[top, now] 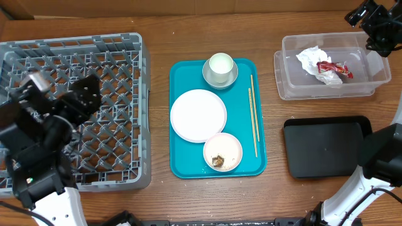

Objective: Sort waste into correct bins and load items into the dishwasher
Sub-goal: 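Lift the left gripper from rest and swing it toward the tray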

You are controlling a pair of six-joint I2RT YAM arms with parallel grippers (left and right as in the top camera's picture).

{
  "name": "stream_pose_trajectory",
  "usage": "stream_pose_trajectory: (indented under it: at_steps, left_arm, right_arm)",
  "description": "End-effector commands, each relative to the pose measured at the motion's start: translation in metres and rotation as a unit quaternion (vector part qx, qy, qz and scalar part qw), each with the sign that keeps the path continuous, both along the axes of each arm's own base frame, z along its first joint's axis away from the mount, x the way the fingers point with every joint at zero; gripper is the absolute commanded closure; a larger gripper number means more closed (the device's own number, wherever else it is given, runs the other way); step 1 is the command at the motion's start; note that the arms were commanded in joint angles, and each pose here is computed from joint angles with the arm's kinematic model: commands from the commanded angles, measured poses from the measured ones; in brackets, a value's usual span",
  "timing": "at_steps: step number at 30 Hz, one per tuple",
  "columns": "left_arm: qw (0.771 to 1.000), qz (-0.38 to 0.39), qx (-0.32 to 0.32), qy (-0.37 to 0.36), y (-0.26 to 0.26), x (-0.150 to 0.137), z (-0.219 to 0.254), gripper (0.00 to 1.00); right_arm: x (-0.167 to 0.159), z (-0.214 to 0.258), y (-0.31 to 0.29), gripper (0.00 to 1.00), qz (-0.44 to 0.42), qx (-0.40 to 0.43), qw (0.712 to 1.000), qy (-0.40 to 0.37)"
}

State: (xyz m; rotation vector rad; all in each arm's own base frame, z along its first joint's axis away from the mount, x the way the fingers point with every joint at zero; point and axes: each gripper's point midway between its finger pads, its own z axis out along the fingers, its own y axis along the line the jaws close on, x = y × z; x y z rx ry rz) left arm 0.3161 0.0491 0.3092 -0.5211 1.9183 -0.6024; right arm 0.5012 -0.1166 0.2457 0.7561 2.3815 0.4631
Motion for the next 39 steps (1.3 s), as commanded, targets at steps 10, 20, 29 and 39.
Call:
stream_pose_trajectory:
  at_steps: [10,20,29,39]
  left_arm:
    - [0.989,-0.005,0.144,0.009,-0.069,0.023,-0.005,0.0]
    - [0.989,-0.06,0.127,0.034,-0.095,0.036,-0.027,0.0]
    - [0.974,-0.174,0.145,0.031,-0.127,0.053,-0.05,0.0]
    - [0.973,-0.171,0.157,0.018,-0.129,0.056,-0.041,0.0]
  right_arm:
    - [-0.005,0.027,0.003,0.0,-0.001,-0.011,1.0,-0.027]
    - [-0.005,0.027,0.003,0.0,-0.001,-0.011,1.0,-0.027]
    - [-0.005,0.027,0.003,0.0,-0.001,-0.011,1.0,-0.027]
    - [-0.005,0.027,0.003,0.0,-0.001,-0.01,1.0,-0.027]
